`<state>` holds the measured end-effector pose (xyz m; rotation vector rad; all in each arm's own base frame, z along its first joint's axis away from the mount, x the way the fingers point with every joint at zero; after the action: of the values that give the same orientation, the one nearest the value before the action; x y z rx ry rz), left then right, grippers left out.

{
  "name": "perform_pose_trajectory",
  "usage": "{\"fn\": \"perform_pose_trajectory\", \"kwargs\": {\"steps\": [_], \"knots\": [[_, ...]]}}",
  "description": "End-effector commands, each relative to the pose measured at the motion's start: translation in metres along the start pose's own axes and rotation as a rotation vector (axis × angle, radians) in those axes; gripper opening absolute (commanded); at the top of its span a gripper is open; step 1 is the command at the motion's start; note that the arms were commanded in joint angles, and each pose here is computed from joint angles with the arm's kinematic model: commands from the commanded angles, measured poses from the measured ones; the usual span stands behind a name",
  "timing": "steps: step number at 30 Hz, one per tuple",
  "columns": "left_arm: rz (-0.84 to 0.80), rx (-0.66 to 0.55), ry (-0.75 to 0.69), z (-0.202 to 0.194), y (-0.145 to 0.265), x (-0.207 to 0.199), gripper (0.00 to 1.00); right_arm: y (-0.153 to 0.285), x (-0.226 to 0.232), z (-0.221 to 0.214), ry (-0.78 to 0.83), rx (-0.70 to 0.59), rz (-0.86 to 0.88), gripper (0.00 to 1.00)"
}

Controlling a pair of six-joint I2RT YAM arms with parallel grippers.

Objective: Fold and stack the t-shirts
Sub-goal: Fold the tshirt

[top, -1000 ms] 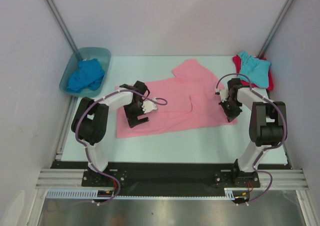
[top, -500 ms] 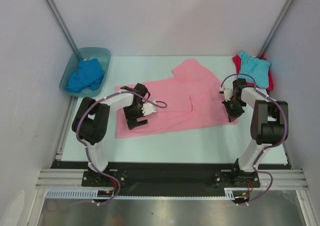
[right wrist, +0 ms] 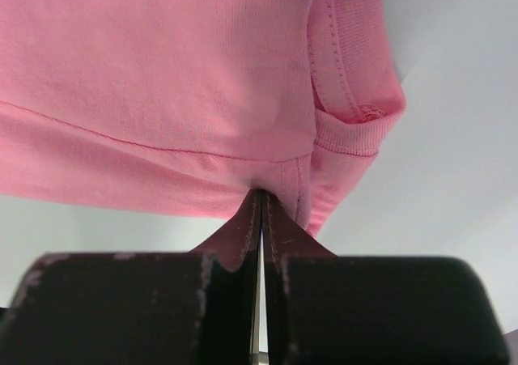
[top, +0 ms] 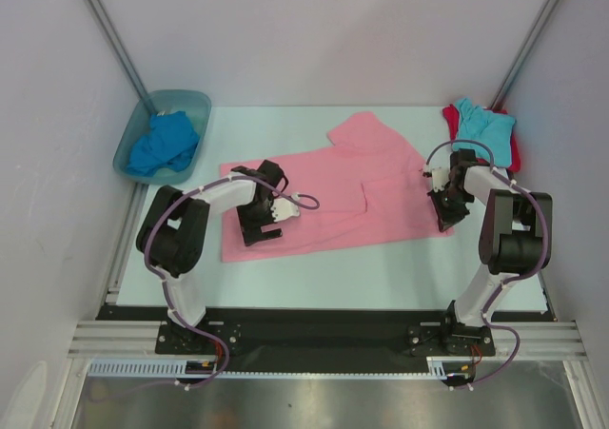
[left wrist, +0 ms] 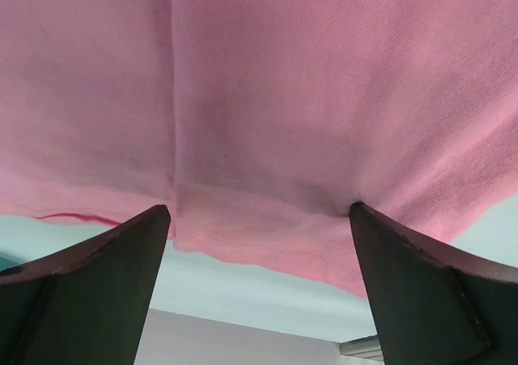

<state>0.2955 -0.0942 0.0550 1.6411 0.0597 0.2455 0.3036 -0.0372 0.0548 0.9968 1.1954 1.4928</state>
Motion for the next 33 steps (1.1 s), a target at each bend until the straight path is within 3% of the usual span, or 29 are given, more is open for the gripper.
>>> {"fn": "perform_pose_trajectory", "kwargs": {"steps": [1,15,33], "knots": [[-0.023,0.146,-0.061,-0.026,-0.03,-0.009,1.0,-0.001,-0.025,-0.002,0.007,0.003,-0.106,0.0],[-0.034,0.17,-0.073,-0.031,-0.032,-0.009,1.0,0.003,-0.024,-0.003,0.006,0.006,-0.089,0.0],[-0.087,0.172,-0.12,-0.038,-0.035,-0.02,1.0,-0.016,-0.01,-0.03,0.045,0.142,-0.021,0.0]]}}
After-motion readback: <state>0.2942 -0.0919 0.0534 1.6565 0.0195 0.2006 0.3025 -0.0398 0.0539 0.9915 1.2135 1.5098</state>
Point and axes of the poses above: each gripper's point midway between its finger pads, its own y axis back along the fingers, its own x axis along the line the jaws close on, z = x × y, the point moved 4 cm from there along y, back along the fingers, and after that the axes turned 6 degrees about -y, right-handed, at the moved point
